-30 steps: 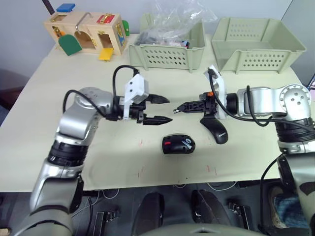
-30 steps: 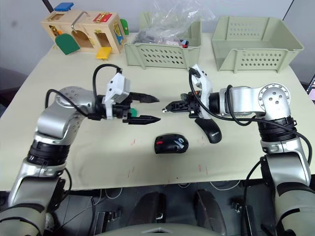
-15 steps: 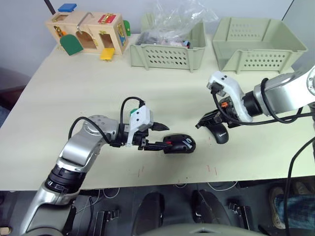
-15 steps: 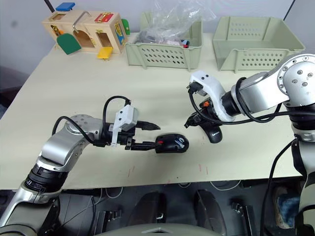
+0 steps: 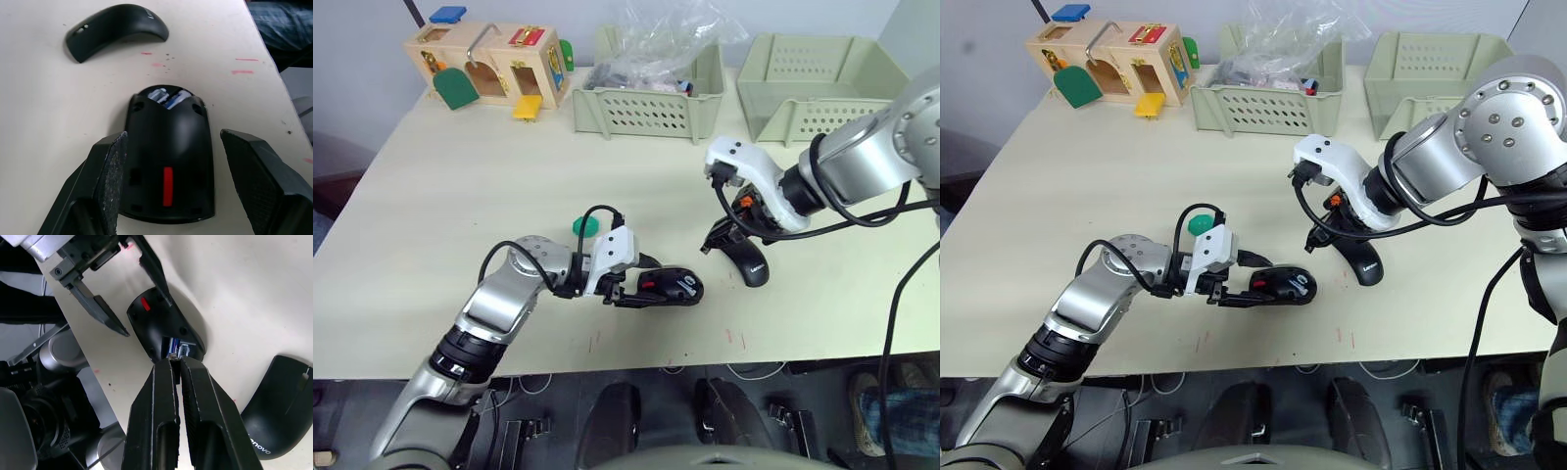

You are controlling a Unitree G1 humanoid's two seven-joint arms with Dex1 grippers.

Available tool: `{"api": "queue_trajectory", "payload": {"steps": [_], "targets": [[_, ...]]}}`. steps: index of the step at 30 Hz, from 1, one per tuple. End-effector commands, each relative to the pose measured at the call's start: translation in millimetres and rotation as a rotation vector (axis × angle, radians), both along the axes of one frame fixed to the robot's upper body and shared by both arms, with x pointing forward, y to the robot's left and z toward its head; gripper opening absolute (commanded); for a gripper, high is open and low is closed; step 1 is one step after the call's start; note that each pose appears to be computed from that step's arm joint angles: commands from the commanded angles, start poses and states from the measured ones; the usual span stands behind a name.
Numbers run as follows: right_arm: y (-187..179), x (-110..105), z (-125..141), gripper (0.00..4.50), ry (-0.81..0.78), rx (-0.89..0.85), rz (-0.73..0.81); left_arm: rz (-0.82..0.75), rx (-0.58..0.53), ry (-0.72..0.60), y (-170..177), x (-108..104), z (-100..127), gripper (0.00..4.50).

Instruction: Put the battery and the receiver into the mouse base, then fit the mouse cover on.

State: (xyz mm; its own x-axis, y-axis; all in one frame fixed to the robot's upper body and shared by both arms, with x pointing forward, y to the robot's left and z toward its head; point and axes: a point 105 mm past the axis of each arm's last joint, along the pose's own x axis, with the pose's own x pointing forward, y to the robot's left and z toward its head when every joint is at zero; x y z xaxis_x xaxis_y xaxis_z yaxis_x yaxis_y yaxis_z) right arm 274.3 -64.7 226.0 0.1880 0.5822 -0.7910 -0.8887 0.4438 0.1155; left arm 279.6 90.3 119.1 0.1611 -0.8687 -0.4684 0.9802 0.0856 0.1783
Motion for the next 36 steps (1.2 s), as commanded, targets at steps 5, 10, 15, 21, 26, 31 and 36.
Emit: {"api": "queue_trajectory", "payload": {"steps": [5,10,15,21,26,31,36], "targets": [[0,-2,8,0.00,-0.007,0.025,0.013,-0.013,-0.036,-0.029,-8,1,10,4.48],[-1,-2,7,0.00,0.003,0.037,0.006,-0.027,0.001,-0.036,-9,-1,2,4.48],[-2,-2,6,0.00,0.006,0.039,0.006,-0.020,0.034,-0.048,-11,4,-7,4.48],[-1,-3,5,0.00,0.009,0.041,0.008,-0.032,0.036,-0.047,-17,6,-11,4.48],[0,-3,4,0.00,0.011,0.041,0.006,-0.036,0.041,-0.048,-19,8,-12,4.48],[0,-2,3,0.00,0.012,0.038,0.002,-0.050,0.046,-0.047,-21,7,-14,4.48],[0,-1,-4,0.00,0.011,0.022,-0.009,-0.053,0.042,-0.037,-19,6,-19,3.96]]}}
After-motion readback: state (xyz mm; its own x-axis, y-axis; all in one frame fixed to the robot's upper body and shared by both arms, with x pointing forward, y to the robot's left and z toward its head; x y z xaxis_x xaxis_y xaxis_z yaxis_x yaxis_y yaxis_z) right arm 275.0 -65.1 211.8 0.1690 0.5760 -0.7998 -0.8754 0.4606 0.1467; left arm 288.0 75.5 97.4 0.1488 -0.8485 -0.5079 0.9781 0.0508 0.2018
